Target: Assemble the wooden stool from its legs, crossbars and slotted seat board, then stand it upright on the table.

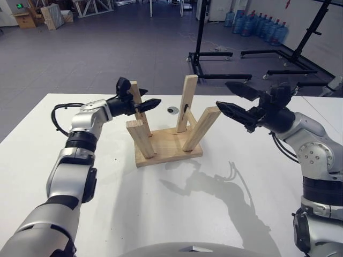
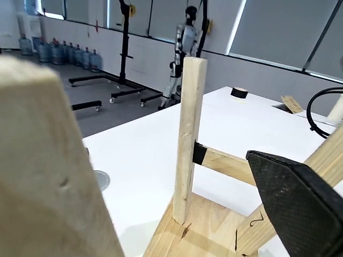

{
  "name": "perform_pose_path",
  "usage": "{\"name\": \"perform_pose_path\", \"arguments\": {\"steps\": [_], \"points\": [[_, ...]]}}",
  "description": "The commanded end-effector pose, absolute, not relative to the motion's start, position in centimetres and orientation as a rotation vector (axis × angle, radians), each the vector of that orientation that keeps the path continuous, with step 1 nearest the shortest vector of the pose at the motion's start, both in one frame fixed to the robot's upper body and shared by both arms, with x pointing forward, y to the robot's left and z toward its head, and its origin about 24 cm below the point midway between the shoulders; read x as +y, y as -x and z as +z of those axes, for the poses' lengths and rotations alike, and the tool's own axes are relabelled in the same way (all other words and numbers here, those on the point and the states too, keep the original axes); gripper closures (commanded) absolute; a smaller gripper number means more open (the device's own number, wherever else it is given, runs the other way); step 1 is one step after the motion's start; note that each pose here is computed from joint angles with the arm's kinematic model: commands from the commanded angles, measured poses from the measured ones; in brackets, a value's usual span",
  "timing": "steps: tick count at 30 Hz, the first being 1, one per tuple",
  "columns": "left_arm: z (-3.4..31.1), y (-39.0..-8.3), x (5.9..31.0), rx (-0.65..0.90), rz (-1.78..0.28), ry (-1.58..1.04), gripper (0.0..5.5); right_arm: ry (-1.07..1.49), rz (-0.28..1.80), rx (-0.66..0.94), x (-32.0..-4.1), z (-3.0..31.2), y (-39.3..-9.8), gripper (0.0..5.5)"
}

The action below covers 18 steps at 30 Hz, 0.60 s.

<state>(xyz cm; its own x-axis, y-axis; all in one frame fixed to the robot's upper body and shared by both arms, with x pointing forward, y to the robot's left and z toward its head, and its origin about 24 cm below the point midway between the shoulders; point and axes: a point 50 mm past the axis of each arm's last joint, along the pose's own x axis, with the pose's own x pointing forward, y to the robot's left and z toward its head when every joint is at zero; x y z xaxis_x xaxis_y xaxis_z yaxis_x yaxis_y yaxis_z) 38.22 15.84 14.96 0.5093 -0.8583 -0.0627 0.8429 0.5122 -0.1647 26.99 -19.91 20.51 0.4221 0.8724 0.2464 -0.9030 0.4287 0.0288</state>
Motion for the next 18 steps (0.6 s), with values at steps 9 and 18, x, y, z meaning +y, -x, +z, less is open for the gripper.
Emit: {"name": "perform_pose_path", "arguments": {"steps": [9,18], "points": [[25.2,-38.7,21.6,-0.127,-0.93,-0.098,0.1,-0.196,1.172,-0.135,-18.8,18.4,-26.4,0.37],[21.8,-21.0,26.7,0.112,-1.096,0.071,0.1,-0.167,1.119,-0.044,-20.6,16.7,-27.1,0.37]]}}
